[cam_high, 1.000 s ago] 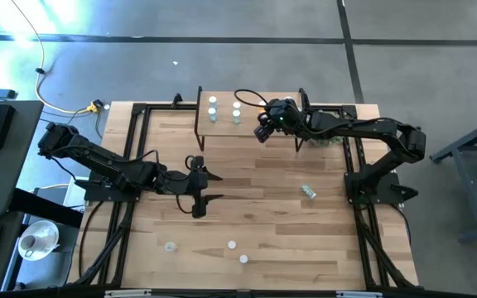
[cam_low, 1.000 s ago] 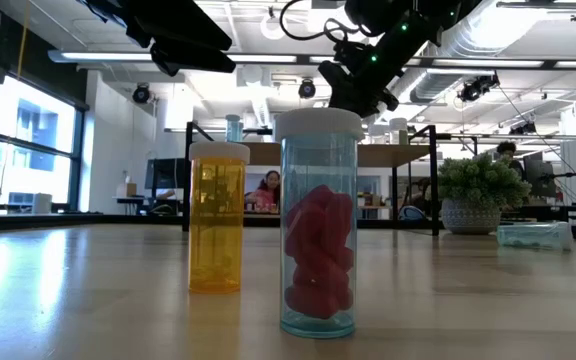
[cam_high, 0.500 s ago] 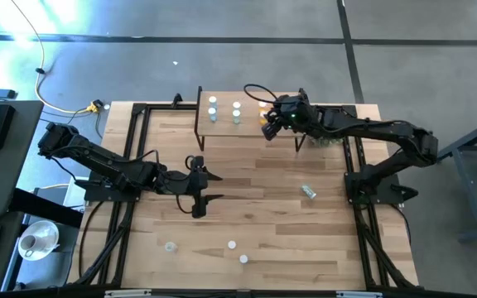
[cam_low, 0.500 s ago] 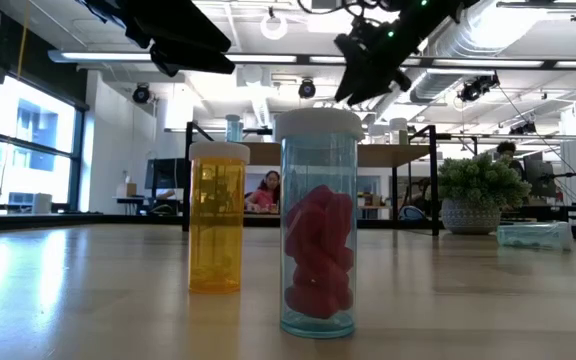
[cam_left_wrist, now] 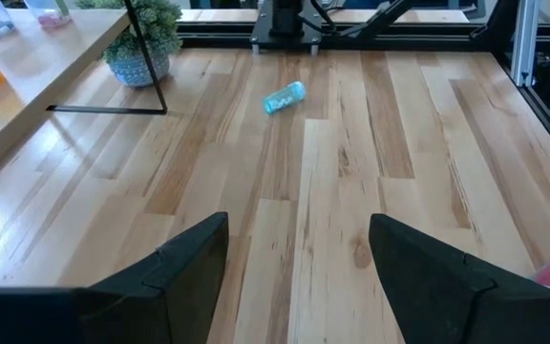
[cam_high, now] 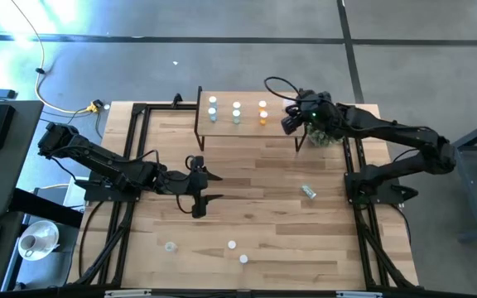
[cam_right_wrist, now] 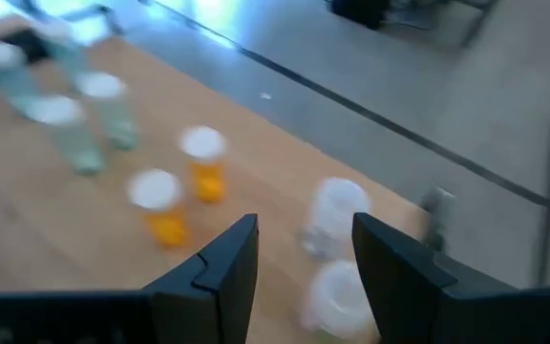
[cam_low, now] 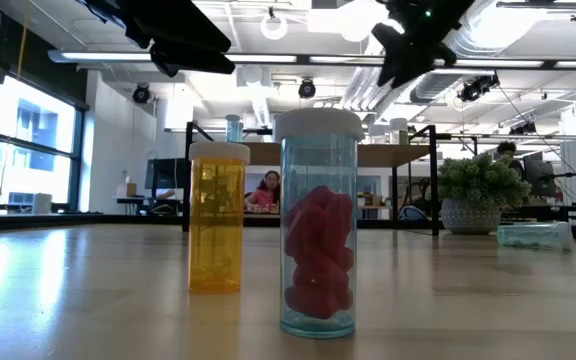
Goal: Pick and place medicine bottles onto shelf by color
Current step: Adjust the transparent pill bottle
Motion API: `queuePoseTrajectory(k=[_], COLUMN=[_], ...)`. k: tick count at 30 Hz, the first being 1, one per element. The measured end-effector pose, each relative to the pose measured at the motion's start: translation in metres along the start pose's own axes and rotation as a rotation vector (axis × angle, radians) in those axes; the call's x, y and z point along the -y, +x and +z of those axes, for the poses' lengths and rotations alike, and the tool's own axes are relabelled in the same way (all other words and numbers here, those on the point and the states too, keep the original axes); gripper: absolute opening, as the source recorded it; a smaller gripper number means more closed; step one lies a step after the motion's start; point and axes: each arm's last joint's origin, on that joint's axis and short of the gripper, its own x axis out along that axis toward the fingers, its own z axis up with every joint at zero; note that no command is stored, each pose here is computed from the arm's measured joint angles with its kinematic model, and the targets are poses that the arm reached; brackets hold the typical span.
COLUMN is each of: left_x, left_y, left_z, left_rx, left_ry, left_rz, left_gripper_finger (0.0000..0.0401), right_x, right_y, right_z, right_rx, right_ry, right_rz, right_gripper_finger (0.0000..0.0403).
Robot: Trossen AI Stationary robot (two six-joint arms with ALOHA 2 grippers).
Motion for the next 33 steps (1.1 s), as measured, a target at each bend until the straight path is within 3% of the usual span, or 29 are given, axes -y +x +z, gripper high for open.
queuePoseTrajectory(k=[4, 11, 21, 33], left_x=[0.000, 0.000, 0.000, 0.000], left_y=[0.000, 0.000, 0.000, 0.000], left_z=[0.000, 0.000, 0.000, 0.000], left_rx=[0.000, 0.000, 0.000, 0.003], left_ry=[0.000, -0.001, -0.001, -0.001], left_rz=[0.000, 0.000, 0.000, 0.000], left_gripper_finger=[0.0243, 0.0243, 0.0243, 0.0243], right_x=[0.007, 0.022, 0.032, 0.025], right_y=[0.000, 0.005, 0.011, 0.039], right_z=[-0.007, -0.014, -0.020, -0.028], right_rx=[-0.052, -0.134, -0.226, -0.314], right_ry=[-0.008, 0.043, 0.096, 0.064], right_rz=[-0.114, -0.200, -0.215, -0.244], right_gripper_finger=[0.0163, 0.0163, 0.0163, 0.0163])
